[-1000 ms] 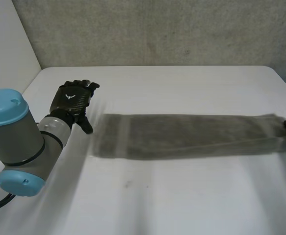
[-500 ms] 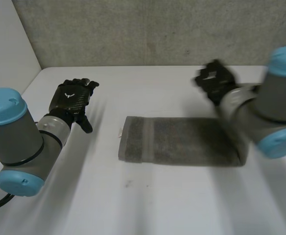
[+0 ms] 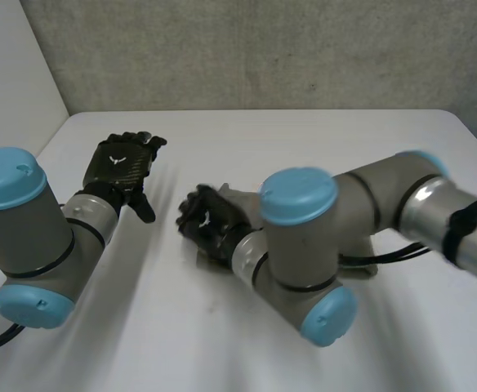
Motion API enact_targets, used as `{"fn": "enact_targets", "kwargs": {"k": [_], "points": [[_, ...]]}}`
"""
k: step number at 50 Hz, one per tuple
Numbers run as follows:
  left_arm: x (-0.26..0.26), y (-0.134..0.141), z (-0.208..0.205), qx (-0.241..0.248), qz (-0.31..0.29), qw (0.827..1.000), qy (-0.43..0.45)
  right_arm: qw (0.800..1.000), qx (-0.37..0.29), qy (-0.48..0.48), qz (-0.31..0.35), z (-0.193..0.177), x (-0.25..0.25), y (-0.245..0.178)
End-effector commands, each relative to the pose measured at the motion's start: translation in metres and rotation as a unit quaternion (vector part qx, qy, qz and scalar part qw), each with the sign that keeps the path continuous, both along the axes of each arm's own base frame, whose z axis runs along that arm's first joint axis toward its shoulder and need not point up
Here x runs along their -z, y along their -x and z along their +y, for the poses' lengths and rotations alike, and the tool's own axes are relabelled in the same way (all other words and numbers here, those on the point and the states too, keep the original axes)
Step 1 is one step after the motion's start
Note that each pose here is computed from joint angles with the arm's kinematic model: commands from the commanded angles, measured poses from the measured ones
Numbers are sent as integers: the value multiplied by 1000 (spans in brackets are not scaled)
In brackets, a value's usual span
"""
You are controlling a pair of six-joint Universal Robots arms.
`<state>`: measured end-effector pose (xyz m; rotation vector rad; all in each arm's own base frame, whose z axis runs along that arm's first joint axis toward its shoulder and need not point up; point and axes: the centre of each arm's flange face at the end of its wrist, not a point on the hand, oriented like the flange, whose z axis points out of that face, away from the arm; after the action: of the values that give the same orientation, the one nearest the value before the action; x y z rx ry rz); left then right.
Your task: Fold the towel.
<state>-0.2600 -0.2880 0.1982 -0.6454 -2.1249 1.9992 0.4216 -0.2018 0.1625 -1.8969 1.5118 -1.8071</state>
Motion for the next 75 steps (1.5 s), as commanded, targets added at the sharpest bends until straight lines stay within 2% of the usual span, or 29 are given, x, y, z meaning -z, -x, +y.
{"fn": "enact_targets", "kwargs": {"k": [1,2,3,5,8,10,15,24,31,38,41,43,44,45,46,48,49,51,52,53,58,65,70,72,73,75], "points": [[0,2,2,4,0,1000,1,982,105,-106,-114,-36,-43,51],[-1,3,2,5,0,1000,2,972,132,-135,-142,-42,-51,65],[-1,3,2,5,0,1000,2,972,132,-135,-142,-42,-51,65],[-3,5,2,9,2,1000,5,949,181,-186,-180,-55,-54,94],[-3,8,4,13,2,1000,7,938,206,-207,-186,-61,-48,110],[-5,11,5,18,3,1000,10,927,242,-232,-171,-66,-31,138],[-4,17,10,27,3,1000,9,923,278,-234,-131,-69,-2,169],[1,20,14,33,1,999,2,935,301,-181,-54,-77,37,201],[1,20,15,33,1,999,1,932,318,-168,-52,-87,38,211],[0,20,16,33,1,999,3,941,315,-110,-54,-101,18,207],[-1,20,16,32,2,999,4,952,293,-69,-60,-102,-1,190],[-3,20,17,34,3,999,5,975,209,-38,-72,-78,-20,140],[-3,20,17,34,3,999,5,975,209,-38,-72,-78,-20,140],[-4,21,18,35,3,999,5,983,164,-28,-76,-62,-25,114],[-4,21,18,35,3,999,5,983,164,-28,-76,-62,-25,113],[-4,22,19,36,4,999,4,993,90,-21,-69,-34,-21,72],[-4,22,19,36,4,999,4,993,90,-21,-69,-34,-21,72],[-5,22,19,37,4,999,5,999,23,-14,-46,-10,-6,43],[-5,22,19,37,4,999,5,999,23,-14,-46,-10,-6,43],[-4,22,20,37,4,999,4,999,-8,-13,-31,1,3,33],[-4,20,18,34,4,999,3,998,-59,-15,2,15,24,18],[-8,19,13,30,5,999,10,998,-46,-49,-11,14,26,22],[-16,22,8,31,11,999,24,992,14,-106,-72,2,0,37],[-22,25,4,31,16,999,34,974,95,-157,-129,-26,-17,66],[-22,25,4,31,16,999,34,974,95,-158,-129,-26,-17,67],[-27,30,4,37,21,998,41,950,147,-200,-187,-45,-34,90]]}}
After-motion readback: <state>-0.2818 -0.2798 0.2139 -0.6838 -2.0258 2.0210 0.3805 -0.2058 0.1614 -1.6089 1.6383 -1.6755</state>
